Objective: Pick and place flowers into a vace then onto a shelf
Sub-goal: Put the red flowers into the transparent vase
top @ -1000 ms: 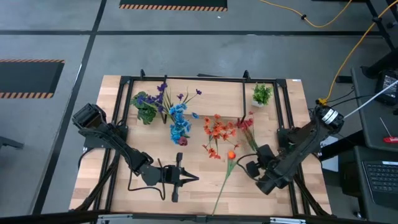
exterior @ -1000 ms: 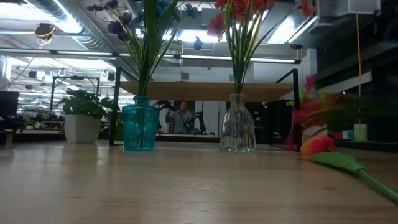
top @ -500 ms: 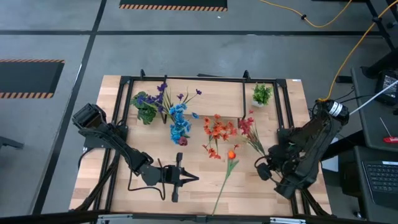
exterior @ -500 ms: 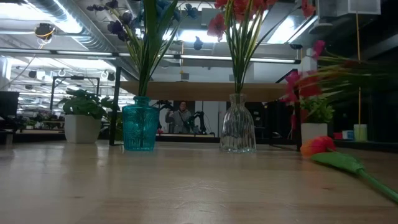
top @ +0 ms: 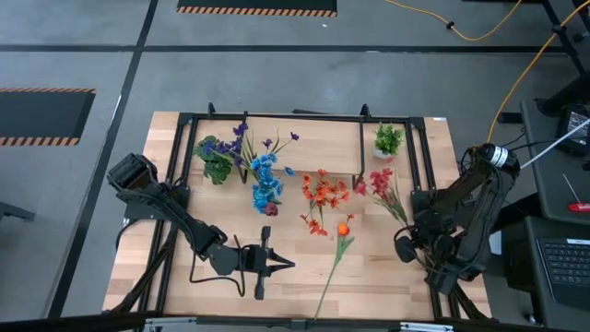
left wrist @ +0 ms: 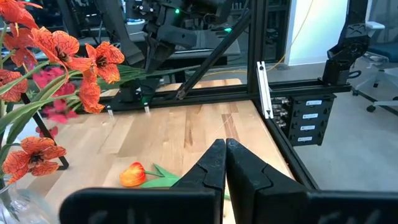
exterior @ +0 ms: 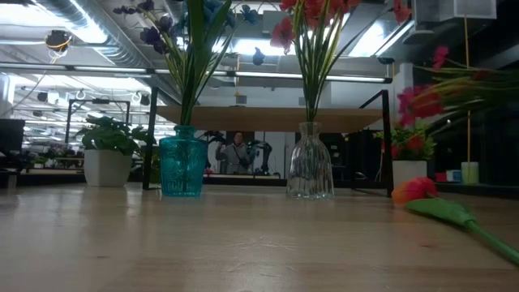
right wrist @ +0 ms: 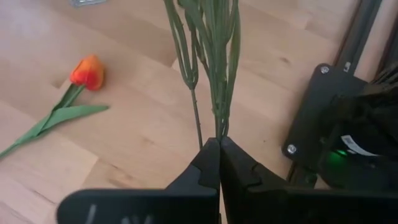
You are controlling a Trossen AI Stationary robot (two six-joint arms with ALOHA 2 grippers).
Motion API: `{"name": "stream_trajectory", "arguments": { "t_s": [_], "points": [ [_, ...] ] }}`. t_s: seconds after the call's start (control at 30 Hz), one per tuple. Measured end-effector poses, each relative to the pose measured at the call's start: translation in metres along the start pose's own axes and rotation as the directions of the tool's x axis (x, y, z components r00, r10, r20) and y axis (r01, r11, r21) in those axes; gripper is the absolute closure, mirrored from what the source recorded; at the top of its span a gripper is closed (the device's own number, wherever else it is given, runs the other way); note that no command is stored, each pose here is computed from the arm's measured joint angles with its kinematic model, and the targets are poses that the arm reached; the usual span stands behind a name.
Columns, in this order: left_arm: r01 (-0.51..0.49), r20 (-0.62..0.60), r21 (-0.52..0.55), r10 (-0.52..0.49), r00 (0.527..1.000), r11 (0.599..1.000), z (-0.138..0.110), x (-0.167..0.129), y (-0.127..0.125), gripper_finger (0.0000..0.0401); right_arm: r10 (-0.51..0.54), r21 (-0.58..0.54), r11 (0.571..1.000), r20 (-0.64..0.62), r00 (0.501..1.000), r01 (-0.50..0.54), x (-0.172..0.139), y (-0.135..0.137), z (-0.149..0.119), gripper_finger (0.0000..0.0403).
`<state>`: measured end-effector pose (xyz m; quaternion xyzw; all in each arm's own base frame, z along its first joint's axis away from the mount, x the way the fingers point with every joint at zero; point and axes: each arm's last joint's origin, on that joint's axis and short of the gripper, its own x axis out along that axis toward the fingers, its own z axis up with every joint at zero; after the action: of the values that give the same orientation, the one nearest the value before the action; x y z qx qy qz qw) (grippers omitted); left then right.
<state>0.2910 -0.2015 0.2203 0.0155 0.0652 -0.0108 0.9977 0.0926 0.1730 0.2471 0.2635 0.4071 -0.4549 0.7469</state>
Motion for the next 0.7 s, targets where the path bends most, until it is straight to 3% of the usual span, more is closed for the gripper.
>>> {"name": "stream_trajectory", "arguments": {
  "t_s": [0.27, 0.43, 0.6, 0.7],
  "points": [
    [0.0, 0.0, -0.003, 0.0, 1.0, 1.0, 0.0, 0.0, 0.0, 0.04, 0.081, -0.04, 0.996, 0.072, 0.994, -0.078, 0.0, 0.002, 0.002, 0.0403],
    [0.0, 0.0, -0.003, 0.0, 1.0, 1.0, 0.0, 0.0, 0.0, 0.0398, 0.156, -0.081, 0.985, 0.026, 0.987, -0.154, -0.001, 0.01, -0.004, 0.0403],
    [0.0, 0.0, -0.003, 0.0, 1.0, 1.0, 0.0, 0.0, 0.0, 0.0397, 0.349, -0.13, 0.931, 0.054, 0.935, -0.34, -0.007, 0.019, -0.014, 0.0403],
    [0.0, 0.0, -0.003, 0.0, 1.0, 1.0, 0.0, 0.0, 0.0, 0.04, 0.413, -0.163, 0.901, 0.037, 0.91, -0.402, -0.011, 0.021, -0.02, 0.0403]
  ]
}}
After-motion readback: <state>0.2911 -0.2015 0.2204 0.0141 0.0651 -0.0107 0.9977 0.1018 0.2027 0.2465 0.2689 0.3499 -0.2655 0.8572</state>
